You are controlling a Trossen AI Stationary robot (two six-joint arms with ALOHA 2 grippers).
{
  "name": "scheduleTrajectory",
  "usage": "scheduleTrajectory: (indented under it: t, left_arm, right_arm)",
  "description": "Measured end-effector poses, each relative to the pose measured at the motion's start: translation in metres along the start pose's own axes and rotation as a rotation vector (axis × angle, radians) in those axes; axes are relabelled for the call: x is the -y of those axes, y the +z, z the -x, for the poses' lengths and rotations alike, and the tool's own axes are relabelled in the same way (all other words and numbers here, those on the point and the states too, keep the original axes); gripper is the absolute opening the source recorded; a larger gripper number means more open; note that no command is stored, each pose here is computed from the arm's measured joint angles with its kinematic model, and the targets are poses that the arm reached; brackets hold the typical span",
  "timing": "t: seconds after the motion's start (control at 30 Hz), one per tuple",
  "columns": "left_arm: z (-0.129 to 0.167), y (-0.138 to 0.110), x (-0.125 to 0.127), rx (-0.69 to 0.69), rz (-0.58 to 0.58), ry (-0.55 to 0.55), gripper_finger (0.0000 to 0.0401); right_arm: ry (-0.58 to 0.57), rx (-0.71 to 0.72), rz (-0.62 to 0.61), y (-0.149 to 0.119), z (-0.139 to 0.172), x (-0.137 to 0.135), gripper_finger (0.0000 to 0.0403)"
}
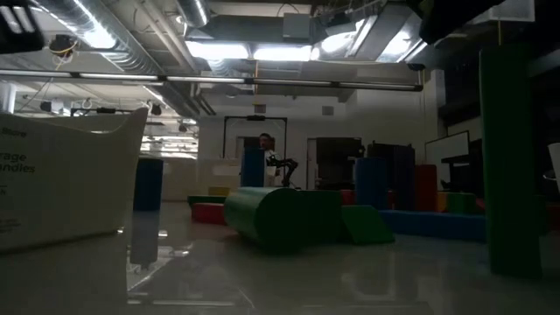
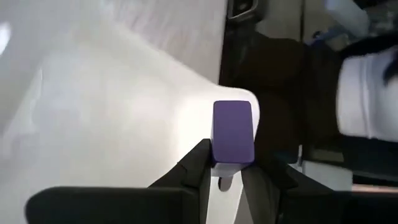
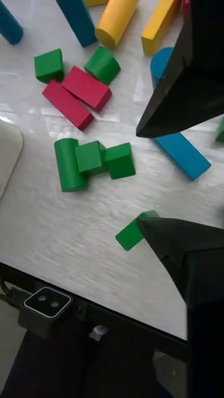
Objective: Sort blocks
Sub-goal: Put the purple block into the middle white bin
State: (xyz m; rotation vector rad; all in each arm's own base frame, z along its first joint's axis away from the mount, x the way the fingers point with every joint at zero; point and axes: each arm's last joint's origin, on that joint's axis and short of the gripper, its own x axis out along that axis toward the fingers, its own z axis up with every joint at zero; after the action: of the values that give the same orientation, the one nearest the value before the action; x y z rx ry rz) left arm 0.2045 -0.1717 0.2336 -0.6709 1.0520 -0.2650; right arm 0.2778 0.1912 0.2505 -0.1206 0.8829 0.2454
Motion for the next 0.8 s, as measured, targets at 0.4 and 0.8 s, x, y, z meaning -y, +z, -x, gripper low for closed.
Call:
scheduleTrajectory:
  t: [0.4,0.8]
  left_arm:
    - [0.0001,-0.0013,-0.0034,-0.015,0.168,0.033,0.0070]
    - [0.0002,-0.0003,-0.0052,0.021,0.185,0.063,0.0135]
  right_arm:
    - [0.027,-0.007,-0.002,-0.0002,0.0000,-0.0008,0.0220]
    - [0.061,-0.012,-0.004,0.0000,0.0001,-0.0019,0.0220]
